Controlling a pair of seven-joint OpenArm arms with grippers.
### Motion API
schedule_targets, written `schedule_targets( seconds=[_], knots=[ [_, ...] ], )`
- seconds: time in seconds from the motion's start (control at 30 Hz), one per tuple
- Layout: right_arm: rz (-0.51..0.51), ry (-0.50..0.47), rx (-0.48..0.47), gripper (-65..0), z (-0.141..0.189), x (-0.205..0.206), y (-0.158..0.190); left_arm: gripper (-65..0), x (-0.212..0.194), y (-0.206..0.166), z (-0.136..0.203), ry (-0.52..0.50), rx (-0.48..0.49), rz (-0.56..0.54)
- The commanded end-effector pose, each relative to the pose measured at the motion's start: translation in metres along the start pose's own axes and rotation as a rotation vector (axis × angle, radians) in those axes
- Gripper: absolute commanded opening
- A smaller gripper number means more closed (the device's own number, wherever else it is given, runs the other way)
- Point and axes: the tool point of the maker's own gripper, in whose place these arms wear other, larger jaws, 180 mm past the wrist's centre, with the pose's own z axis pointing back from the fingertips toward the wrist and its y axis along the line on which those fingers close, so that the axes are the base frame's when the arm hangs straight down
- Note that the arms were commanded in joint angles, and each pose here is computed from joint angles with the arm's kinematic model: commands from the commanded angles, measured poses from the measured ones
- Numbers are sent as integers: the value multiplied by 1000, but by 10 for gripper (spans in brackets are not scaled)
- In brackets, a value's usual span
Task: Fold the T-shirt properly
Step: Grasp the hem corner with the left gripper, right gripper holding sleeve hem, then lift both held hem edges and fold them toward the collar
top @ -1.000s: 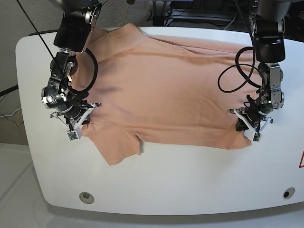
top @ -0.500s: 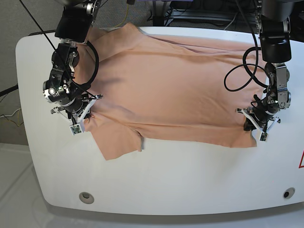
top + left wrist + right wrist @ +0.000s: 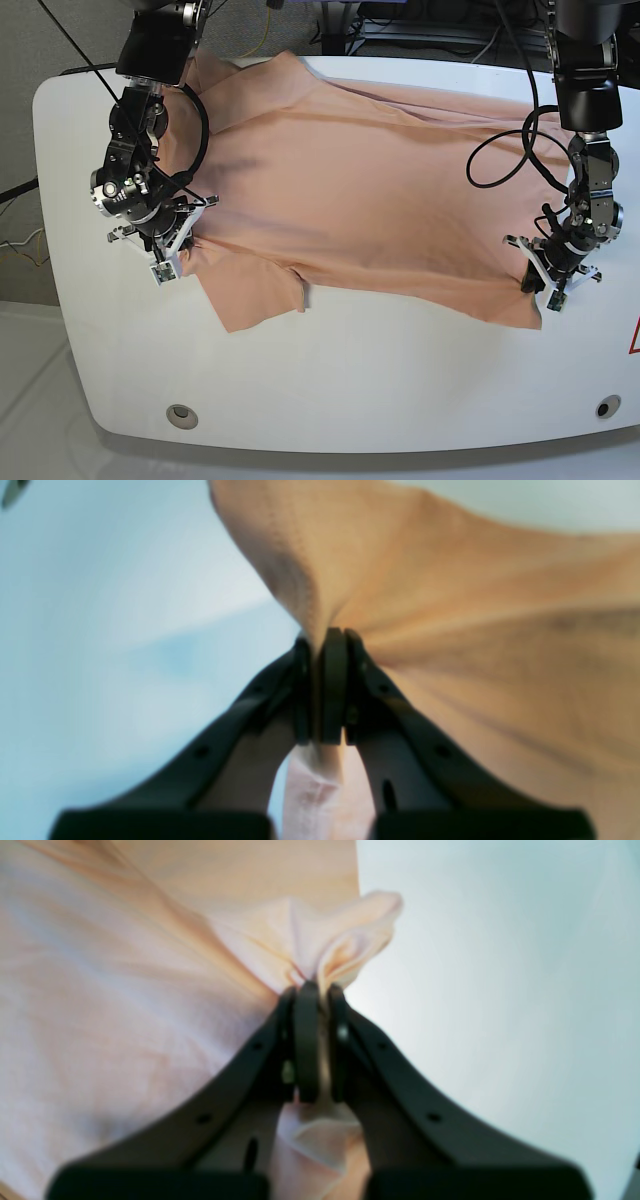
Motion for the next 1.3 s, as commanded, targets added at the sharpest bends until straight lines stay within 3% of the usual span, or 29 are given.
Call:
schedule_targets(
  seconds=[0.0,0.37,0.63,1.27],
  knots=[
    [27,-105,-38,-650,16,35,-10,-632,21,9,4,-50,6,-37],
    [67,-183,-75,-650,38,56,-12,-632,19,5,4,-44,-8,-50],
    [92,-194,-92,-650,52,49,-7,-632,18,8,5,-38,-4,-56],
    [124,-133,-106,-650,62,16,-6,-633,13,33,23,-4,-11,-132]
  ],
)
